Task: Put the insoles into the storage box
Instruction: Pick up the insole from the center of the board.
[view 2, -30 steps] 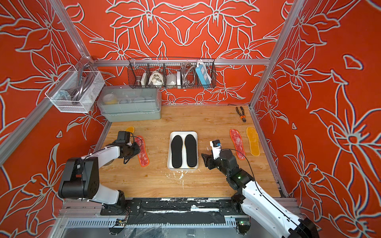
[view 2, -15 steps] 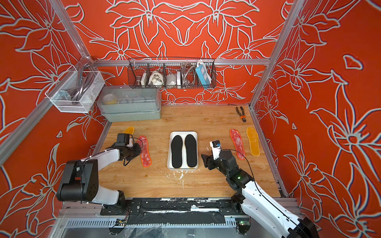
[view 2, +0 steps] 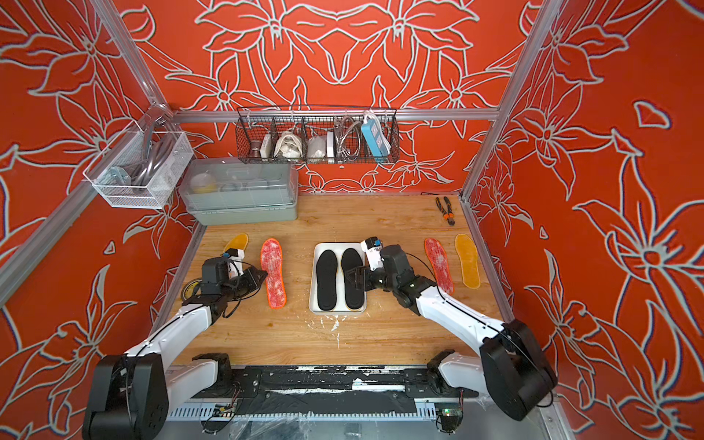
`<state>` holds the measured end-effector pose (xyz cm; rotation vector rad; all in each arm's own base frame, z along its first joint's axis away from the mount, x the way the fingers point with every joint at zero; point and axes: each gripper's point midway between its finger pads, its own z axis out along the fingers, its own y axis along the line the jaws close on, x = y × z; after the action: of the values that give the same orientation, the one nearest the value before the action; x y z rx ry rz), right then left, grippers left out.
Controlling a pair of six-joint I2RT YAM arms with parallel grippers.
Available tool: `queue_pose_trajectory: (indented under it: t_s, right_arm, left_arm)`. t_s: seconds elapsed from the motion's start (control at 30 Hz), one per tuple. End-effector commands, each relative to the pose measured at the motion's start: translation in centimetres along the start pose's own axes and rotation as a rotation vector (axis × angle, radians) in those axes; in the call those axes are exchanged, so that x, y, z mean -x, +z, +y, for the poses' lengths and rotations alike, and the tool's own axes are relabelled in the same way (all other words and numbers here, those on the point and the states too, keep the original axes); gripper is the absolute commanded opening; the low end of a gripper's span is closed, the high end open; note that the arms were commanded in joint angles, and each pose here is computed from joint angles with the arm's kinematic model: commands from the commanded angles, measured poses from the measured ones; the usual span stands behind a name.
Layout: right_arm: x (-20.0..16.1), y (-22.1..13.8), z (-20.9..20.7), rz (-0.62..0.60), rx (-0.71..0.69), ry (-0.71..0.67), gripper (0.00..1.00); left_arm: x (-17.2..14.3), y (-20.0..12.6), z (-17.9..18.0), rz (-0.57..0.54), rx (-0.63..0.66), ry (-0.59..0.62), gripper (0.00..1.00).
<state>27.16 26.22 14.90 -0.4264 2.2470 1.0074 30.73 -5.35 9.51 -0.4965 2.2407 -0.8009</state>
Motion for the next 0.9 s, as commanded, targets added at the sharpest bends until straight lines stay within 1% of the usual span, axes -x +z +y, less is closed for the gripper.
queue_pose_trajectory:
  t_s: [0.0,0.13,0.33,0.63,0.87]
  right_arm:
    - [2.0,0.7,4.9,0.005,0.237,0.034,0.63]
    - [2.6,3.0,6.7,0.051,0.318,0.054,0.62]
    - [2.1,7.2,8.8,0.122,0.375,0.089,0.59]
    - [1.1,12.1,11.7,0.199,0.438,0.137,0.54]
    - [0.4,14.6,12.3,0.237,0.435,0.145,0.47]
  left_arm:
    - [-0.3,0.0,-1.7,0.049,-0.076,-0.066,0.00]
    - [-1.1,-0.2,-2.6,0.114,-0.118,-0.115,0.00]
    - [-1.5,-1.2,-4.5,0.176,-0.184,-0.130,0.00]
    - [-1.9,-1.7,-5.1,0.183,-0.212,-0.128,0.00]
    - [-1.9,-2.0,-5.2,0.166,-0.220,-0.133,0.00]
